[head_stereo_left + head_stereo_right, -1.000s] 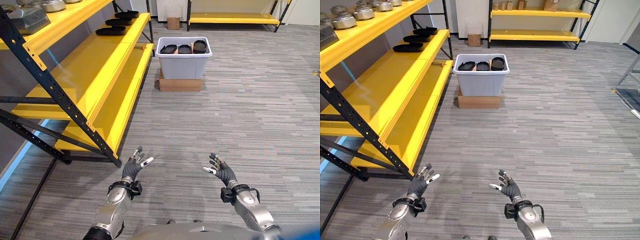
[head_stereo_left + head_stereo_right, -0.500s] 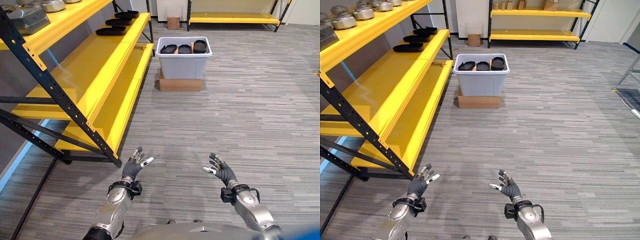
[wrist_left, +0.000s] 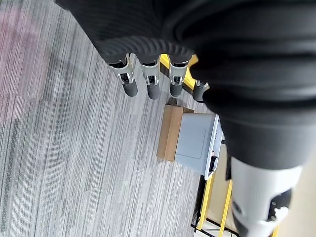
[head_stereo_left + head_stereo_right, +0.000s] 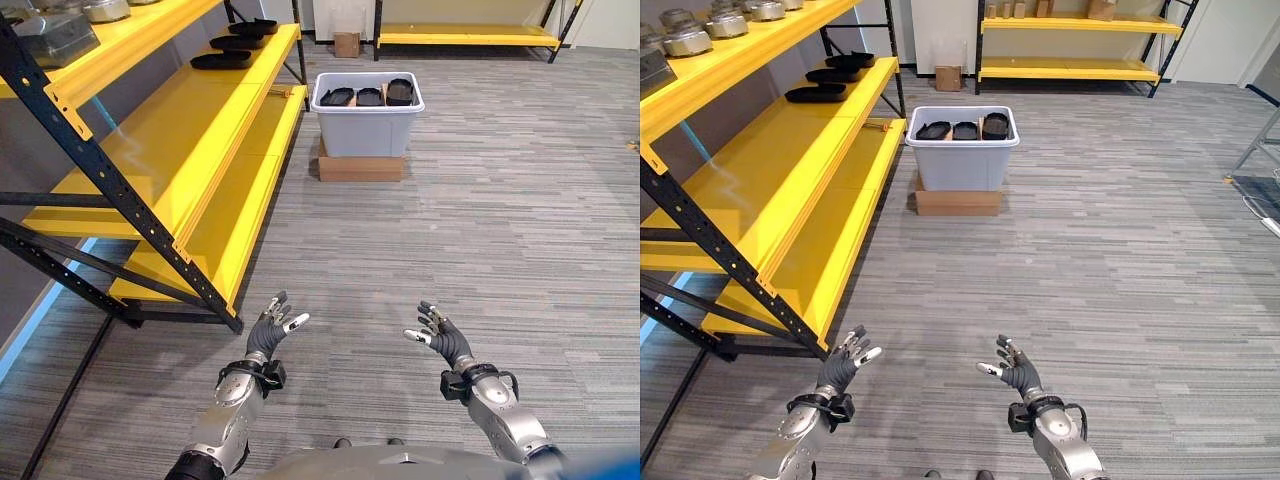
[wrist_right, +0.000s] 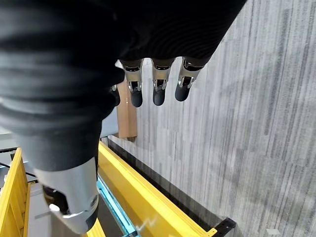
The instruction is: Move parts from the plastic box to the shelf.
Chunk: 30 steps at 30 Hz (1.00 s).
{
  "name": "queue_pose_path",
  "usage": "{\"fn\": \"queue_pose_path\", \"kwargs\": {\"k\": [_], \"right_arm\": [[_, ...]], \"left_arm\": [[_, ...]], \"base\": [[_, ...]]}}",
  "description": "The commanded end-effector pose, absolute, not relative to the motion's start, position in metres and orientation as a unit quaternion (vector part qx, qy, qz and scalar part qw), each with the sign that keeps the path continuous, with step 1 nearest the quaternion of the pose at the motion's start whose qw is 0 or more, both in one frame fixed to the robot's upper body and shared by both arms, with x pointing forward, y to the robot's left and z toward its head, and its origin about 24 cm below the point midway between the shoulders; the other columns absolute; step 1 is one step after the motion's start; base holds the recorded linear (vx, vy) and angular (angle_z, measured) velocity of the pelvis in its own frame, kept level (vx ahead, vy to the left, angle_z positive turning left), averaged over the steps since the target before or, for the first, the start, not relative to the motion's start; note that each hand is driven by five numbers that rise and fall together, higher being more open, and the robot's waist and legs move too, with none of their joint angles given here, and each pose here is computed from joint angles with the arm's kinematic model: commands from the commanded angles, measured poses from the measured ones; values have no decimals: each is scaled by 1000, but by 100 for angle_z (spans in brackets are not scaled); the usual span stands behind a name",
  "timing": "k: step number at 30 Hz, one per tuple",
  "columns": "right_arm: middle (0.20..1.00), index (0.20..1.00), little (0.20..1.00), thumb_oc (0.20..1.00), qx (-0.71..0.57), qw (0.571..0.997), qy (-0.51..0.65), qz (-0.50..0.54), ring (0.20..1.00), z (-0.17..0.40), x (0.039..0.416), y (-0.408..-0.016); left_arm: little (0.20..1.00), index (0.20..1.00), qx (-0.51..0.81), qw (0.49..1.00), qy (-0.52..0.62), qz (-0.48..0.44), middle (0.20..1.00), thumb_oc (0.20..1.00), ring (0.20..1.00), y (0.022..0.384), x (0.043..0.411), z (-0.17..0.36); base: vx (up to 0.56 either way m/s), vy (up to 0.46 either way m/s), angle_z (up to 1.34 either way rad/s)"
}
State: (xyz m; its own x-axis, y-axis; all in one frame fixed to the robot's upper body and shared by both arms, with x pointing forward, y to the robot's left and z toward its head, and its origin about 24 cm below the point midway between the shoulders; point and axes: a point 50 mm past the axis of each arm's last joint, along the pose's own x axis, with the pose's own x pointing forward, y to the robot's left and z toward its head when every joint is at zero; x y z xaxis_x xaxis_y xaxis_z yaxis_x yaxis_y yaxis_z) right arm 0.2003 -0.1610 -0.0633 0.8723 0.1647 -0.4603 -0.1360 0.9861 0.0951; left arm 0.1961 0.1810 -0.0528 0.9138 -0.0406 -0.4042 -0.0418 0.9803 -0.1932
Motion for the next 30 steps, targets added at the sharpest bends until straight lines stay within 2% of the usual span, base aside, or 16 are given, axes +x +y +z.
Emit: {"fn": "queue_pose_path", "kwargs": {"k": [1, 13, 24, 30], "right_arm": [[1000, 1000, 1000, 1000, 40, 975, 187, 111, 1000, -44, 215, -149], [1000, 1000, 1000, 1000, 93, 975, 172, 109, 1000, -40, 210, -146], [1000, 1000, 1000, 1000, 85, 979, 162, 92, 1000, -37, 209, -156], [1000, 1000, 1000, 1000, 96, 973, 186, 97, 1000, -45, 196, -160]], "left_arm": [[1000, 1000, -75, 989, 122, -21, 1000, 1000, 1000, 183, 218, -22], [1000, 1000, -45, 992, 100, -58, 1000, 1000, 1000, 178, 223, -14], [1000, 1000, -63, 990, 107, -71, 1000, 1000, 1000, 167, 223, -18], [1000, 1000, -76, 988, 110, -78, 1000, 1000, 1000, 163, 222, -18]], "base": [[-22, 172, -6], [79, 106, 1], [367, -133, 33], [363, -120, 31]]}}
